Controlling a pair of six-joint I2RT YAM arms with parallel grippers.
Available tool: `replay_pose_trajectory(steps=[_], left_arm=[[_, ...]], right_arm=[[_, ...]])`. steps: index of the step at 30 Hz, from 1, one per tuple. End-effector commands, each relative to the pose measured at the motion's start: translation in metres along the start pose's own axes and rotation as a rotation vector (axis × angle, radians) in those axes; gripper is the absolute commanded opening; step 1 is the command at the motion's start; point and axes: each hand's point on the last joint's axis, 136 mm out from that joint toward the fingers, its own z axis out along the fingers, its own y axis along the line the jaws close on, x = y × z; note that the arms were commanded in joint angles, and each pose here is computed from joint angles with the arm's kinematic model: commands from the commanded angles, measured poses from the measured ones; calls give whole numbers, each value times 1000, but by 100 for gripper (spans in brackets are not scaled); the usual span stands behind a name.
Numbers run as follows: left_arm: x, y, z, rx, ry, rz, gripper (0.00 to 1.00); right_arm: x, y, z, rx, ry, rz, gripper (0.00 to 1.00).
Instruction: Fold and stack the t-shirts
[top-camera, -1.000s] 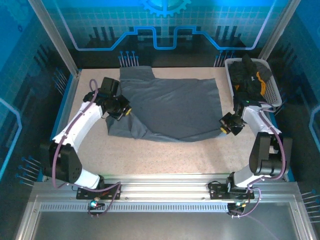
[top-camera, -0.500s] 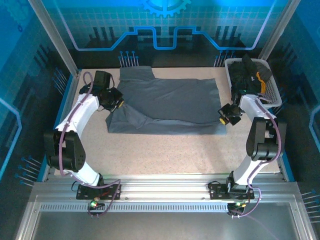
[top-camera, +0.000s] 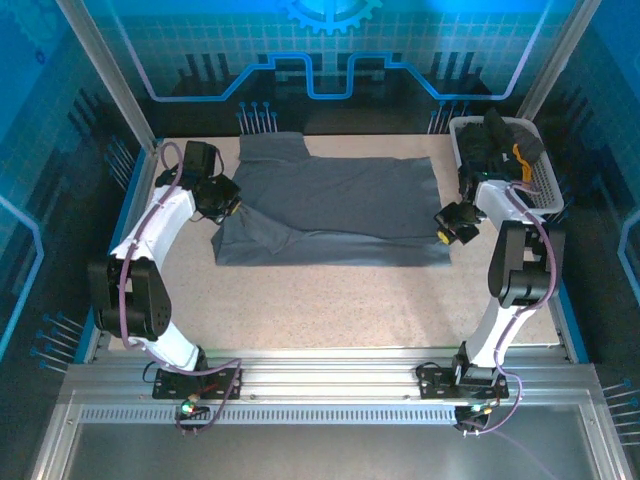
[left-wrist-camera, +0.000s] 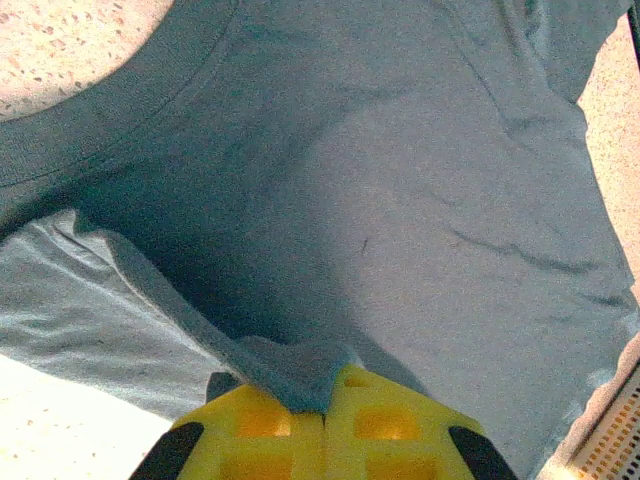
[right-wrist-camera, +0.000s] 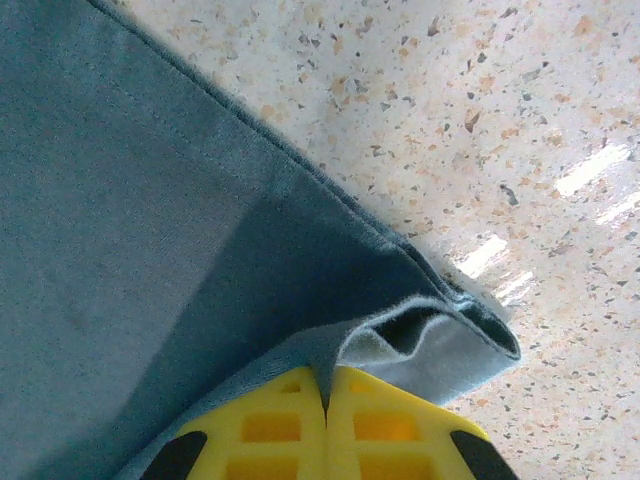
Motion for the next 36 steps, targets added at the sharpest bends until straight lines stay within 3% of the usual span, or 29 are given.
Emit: replay_pose_trajectory(steps=[1,36], left_arm=[[-13,3,-8,-8,-41,6,0],[-41,6,40,-47,-3,-16,0]], right_arm=[[-6,6,-1,16,-17,-13,0],[-33,19,16,87,-25,3,0]])
